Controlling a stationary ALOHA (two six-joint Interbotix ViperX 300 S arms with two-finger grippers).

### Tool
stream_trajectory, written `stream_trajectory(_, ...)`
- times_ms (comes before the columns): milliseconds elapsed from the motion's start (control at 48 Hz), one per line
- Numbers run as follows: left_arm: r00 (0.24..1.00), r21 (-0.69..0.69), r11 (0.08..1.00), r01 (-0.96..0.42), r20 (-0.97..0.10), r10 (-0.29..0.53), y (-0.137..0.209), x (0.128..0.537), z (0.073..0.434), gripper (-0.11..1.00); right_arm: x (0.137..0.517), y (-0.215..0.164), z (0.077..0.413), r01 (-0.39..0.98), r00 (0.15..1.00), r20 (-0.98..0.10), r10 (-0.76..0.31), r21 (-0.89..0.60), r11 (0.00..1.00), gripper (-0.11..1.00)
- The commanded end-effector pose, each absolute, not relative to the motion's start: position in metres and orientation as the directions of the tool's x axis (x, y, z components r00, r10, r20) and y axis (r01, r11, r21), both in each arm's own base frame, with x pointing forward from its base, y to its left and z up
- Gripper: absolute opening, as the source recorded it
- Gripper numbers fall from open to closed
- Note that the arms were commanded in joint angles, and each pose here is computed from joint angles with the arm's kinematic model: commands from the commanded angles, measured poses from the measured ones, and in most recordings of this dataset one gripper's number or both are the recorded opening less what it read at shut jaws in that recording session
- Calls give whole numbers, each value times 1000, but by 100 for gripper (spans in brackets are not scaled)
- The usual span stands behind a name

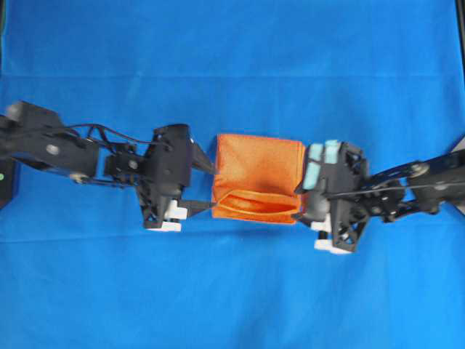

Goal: Fold the orange towel.

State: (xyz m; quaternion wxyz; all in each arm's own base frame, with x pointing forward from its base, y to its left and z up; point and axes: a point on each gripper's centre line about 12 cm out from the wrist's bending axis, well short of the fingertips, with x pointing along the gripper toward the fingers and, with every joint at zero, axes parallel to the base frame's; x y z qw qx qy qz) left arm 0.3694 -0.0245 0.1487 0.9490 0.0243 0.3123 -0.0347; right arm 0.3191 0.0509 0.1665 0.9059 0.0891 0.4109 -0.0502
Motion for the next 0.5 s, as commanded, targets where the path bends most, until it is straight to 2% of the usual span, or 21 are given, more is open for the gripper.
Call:
stream_trajectory(0,835,22,995,93,-547,-66,-29,361,184,64,315,49,197,164,707,-707,-29,124,979,59)
stream_trajectory(146,868,22,995,100,-490,-76,-30,339,215,64,298,40,221,166,744,-665,-63,93,982,59)
stream_trajectory(334,899,34,994,102,-430,-77,-26,301,232,64,268,31,237,143,796,-601,-77,62,988,59)
stream_trajectory(480,936,35,996,87,-344,-70,-20,264,243,64,243,24,246,131,836,-544,-75,65,989,59)
